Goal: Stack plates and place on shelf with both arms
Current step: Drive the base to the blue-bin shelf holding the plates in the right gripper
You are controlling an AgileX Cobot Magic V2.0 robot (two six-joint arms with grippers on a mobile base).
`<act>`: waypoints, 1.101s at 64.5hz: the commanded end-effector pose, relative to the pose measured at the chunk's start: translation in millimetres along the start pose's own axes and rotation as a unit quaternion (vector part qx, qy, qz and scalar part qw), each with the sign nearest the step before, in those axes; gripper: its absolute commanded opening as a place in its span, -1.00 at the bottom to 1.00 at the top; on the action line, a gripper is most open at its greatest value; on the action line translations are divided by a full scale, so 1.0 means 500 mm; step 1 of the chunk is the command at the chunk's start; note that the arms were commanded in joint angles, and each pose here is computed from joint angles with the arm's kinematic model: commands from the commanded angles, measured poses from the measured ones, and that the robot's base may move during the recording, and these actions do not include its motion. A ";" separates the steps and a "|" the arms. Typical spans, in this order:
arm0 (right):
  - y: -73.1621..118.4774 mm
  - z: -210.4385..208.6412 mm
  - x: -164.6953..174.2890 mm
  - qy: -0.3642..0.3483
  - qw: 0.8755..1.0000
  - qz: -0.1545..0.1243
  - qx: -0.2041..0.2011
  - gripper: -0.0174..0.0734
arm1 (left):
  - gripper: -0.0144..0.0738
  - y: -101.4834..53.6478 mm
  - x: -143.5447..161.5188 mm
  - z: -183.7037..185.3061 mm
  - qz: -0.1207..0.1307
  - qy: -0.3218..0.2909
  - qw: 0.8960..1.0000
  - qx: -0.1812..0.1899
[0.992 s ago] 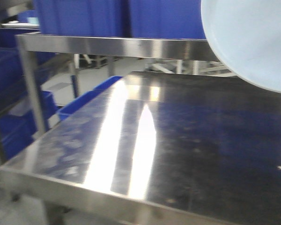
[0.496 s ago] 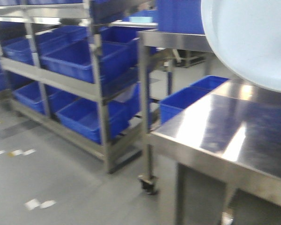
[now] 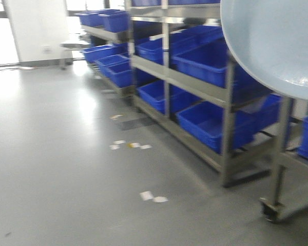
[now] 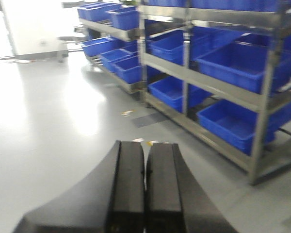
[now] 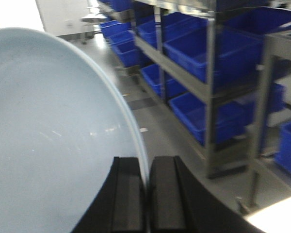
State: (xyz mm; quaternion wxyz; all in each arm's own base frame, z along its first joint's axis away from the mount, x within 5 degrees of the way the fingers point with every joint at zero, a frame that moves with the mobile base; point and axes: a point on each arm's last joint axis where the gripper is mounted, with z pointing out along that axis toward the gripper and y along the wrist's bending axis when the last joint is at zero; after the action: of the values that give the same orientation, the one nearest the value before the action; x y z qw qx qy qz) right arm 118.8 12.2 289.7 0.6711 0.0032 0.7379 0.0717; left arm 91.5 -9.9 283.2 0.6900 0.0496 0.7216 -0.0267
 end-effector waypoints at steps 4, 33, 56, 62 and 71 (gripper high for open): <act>0.004 -0.004 -0.042 -0.072 0.997 -0.002 -0.006 -0.51 | -0.49 0.003 -0.033 -0.003 -0.002 -0.053 0.999 -0.008; 0.004 -0.004 -0.042 -0.072 0.997 -0.002 -0.006 -0.51 | -0.49 0.003 -0.033 -0.003 -0.002 -0.053 0.999 -0.008; 0.004 -0.004 -0.042 -0.072 0.997 -0.002 -0.006 -0.51 | -0.49 0.003 -0.033 -0.003 -0.002 -0.053 0.999 -0.008; 0.004 -0.004 -0.042 -0.072 0.997 -0.002 -0.006 -0.51 | -0.49 0.003 -0.033 -0.003 -0.002 -0.053 0.999 -0.008; 0.004 -0.004 -0.042 -0.072 0.997 -0.002 -0.006 -0.51 | -0.49 0.003 -0.033 -0.003 -0.002 -0.053 0.999 -0.008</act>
State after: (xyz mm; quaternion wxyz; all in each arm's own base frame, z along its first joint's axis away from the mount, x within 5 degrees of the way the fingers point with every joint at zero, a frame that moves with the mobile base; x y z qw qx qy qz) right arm 118.8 12.2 289.7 0.6711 0.0032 0.7379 0.0717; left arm 90.6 -9.8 283.7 0.6921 0.0495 0.7196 -0.0268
